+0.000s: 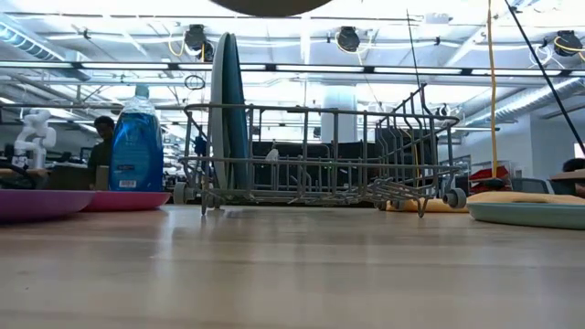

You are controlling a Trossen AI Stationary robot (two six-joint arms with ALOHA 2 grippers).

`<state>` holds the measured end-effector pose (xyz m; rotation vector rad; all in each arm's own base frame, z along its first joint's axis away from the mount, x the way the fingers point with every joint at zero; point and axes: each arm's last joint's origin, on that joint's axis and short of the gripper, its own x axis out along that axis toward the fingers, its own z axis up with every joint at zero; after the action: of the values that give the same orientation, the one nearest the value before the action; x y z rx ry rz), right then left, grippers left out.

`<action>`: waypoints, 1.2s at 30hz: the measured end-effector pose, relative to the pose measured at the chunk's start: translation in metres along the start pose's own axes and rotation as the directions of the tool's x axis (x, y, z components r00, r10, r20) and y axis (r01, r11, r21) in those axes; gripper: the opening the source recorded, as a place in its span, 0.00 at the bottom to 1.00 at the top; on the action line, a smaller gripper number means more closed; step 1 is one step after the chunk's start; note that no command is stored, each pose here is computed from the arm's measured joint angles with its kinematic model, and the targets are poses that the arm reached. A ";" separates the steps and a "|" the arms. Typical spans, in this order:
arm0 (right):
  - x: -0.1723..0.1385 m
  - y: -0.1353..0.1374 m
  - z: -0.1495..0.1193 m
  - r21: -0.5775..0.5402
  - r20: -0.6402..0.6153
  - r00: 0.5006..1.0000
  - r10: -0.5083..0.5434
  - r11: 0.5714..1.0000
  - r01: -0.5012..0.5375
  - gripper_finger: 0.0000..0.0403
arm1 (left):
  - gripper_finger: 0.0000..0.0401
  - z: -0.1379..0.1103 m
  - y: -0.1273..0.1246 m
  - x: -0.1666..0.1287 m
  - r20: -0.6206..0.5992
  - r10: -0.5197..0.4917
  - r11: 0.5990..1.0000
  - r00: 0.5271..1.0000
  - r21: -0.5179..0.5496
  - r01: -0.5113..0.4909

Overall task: Sort dishes
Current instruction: Put the gray plate into the dish rack

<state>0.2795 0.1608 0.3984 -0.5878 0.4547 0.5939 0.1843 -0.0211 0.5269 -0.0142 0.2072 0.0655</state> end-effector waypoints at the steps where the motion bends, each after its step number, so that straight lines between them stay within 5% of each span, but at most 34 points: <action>1: -0.007 -0.001 0.000 0.022 -0.005 1.000 -0.031 0.999 0.031 0.00 | 0.40 0.002 -0.001 -0.001 0.023 -0.013 1.000 1.000 0.006 0.012; 11: -0.063 0.006 0.010 0.141 -0.013 0.941 -0.337 0.931 0.335 0.00 | 0.40 0.008 -0.008 -0.005 0.086 -0.070 0.997 0.994 0.051 0.066; 15: -0.074 0.009 0.010 0.252 -0.083 0.829 -0.553 0.793 0.554 0.00 | 0.40 0.008 -0.011 -0.006 0.085 -0.082 0.996 0.993 0.054 0.077; 19: -0.061 0.015 0.002 0.348 -0.123 0.739 -0.662 0.669 0.657 0.00 | 0.40 0.008 -0.012 -0.006 0.086 -0.087 0.995 0.992 0.056 0.083; 28: -0.008 0.006 -0.037 0.590 -0.006 0.549 -0.836 0.440 0.677 0.00 | 0.40 0.008 -0.012 -0.005 0.090 -0.065 0.997 0.994 0.054 0.060; 33: 0.004 -0.009 -0.075 0.742 0.136 0.439 -0.888 0.385 0.549 0.00 | 0.40 0.008 -0.012 -0.005 0.090 -0.064 0.997 0.994 0.054 0.060; 36: 0.010 -0.018 -0.105 0.811 0.097 0.394 -0.914 0.302 0.501 0.00 | 0.40 0.008 -0.012 -0.005 0.090 -0.064 0.996 0.994 0.062 0.059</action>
<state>0.2744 0.0871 0.3217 0.1719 -0.2446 -0.4018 0.1819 -0.0329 0.5360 0.0410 0.1169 -0.0017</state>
